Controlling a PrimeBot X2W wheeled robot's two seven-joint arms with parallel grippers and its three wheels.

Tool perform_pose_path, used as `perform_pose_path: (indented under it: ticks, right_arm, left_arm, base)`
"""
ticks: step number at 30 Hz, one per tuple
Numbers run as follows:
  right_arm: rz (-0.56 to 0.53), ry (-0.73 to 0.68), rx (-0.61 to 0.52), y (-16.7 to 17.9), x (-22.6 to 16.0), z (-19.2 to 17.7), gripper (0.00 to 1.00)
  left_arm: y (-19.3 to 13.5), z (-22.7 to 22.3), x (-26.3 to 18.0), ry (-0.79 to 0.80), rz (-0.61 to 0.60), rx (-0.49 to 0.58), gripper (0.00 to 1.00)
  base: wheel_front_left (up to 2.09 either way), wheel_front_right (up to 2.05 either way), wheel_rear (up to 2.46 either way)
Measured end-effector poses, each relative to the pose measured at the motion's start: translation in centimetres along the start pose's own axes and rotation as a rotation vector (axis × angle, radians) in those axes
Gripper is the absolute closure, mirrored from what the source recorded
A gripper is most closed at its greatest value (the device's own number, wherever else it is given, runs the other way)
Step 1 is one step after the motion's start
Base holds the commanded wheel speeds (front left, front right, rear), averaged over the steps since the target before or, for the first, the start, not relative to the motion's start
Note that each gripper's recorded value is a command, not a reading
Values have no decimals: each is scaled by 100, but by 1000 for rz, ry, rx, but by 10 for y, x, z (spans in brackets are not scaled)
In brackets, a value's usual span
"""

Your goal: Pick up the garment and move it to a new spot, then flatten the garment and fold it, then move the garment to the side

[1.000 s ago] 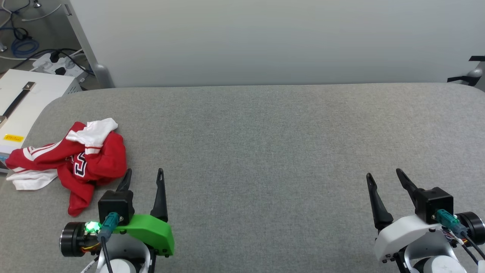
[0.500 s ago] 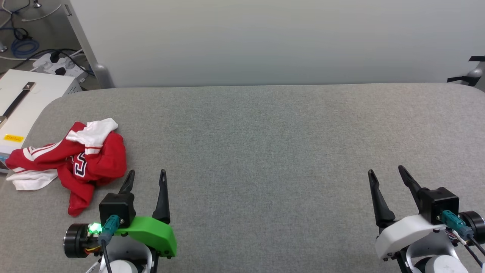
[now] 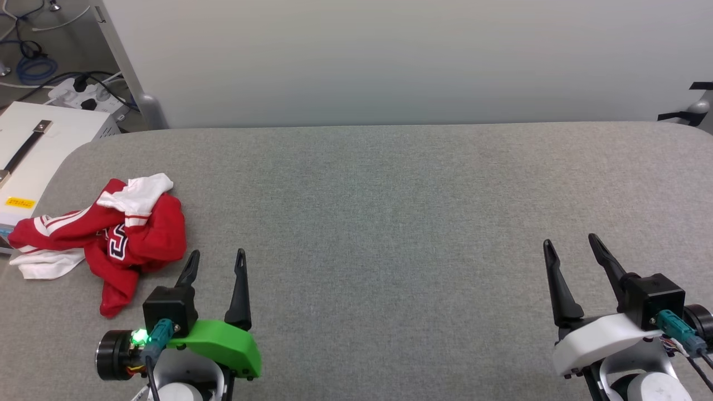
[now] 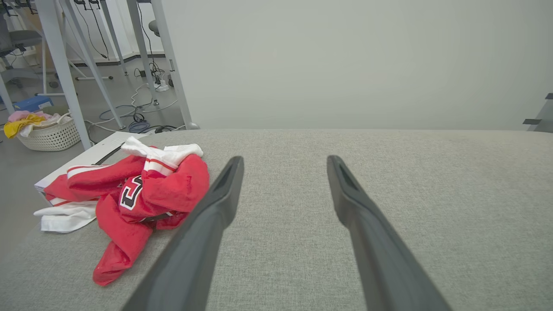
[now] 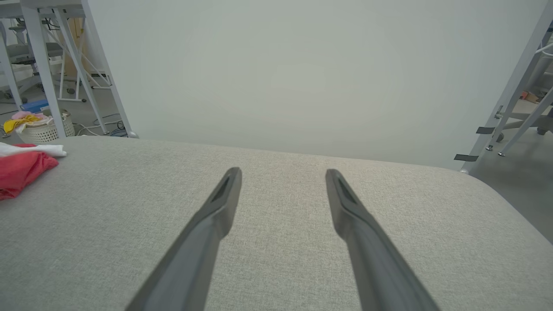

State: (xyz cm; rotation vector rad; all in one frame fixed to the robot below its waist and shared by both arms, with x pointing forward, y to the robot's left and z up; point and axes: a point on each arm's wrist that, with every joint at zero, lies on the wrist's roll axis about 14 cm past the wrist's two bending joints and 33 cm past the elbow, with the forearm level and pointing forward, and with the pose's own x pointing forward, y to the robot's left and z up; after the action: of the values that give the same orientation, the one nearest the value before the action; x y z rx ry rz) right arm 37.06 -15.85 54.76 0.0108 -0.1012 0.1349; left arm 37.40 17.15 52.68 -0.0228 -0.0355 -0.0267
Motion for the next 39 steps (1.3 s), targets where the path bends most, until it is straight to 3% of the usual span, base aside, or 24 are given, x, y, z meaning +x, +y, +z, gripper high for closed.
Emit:
perform_pose_path:
  ticks: [18,39]
  right_arm:
    - [1,-32,19,1,-3,3,0]
    - [-8,8,63,0,-7,-18,0]
  left_arm:
    - [-4,1,-1,-24,-16,-32,0]
    - [-10,-11,-4,-11,-36,-68,0]
  base:
    - [0,0,0]
    - [0,0,0]
